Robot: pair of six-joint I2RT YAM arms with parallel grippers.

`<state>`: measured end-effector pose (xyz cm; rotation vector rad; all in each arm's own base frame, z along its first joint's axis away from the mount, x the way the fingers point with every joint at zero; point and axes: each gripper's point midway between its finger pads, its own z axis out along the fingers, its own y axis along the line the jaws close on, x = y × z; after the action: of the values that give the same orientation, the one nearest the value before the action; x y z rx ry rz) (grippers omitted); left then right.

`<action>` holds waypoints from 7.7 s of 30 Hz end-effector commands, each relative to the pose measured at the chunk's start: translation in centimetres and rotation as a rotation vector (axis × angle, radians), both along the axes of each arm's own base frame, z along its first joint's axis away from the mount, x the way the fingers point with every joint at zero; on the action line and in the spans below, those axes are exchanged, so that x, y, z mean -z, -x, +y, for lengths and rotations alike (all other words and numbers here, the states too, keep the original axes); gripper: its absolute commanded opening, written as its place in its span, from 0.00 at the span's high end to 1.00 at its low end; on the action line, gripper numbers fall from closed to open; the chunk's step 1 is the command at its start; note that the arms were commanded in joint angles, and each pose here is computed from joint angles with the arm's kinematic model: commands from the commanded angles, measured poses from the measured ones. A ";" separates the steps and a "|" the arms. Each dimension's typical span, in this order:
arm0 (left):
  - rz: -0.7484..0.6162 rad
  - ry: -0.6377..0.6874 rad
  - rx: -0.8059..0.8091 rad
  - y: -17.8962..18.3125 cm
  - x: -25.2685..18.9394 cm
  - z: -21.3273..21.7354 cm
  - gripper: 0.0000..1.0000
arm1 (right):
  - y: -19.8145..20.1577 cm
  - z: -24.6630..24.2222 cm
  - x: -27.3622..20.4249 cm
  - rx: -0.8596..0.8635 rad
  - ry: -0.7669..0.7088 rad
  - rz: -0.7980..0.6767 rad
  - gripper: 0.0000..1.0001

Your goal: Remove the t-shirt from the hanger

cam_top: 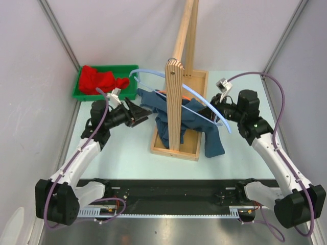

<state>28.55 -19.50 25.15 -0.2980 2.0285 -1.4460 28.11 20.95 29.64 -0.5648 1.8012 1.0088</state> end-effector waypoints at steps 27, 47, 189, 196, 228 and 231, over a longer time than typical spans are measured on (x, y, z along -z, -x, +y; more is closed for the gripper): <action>-0.235 0.130 -0.090 -3.1 -5.0 -4.5 0.51 | 4.4 5.9 0.9 -0.157 -0.010 -0.077 1.00; -0.208 0.099 -0.079 -5.3 -3.3 -6.9 1.00 | 5.0 5.7 2.7 -0.150 0.026 -0.009 0.95; -0.096 0.115 -0.205 -4.9 -6.9 -7.9 1.00 | 5.9 -2.1 0.8 0.077 -0.263 -0.013 0.23; -0.091 0.136 -0.180 -4.7 -7.6 -8.8 1.00 | 5.9 -1.1 1.8 0.042 -0.256 0.021 0.43; 0.011 0.197 -0.113 -2.7 -4.2 -9.7 0.54 | 5.9 -5.8 4.6 0.301 -0.152 -0.013 1.00; 0.005 0.173 -0.125 -2.1 -3.0 -8.4 0.44 | 5.9 -7.1 4.6 0.334 -0.158 -0.008 1.00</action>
<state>31.61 -29.30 26.56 -0.5346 1.9325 -1.5034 22.25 15.34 25.04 -0.1926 1.7187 0.9478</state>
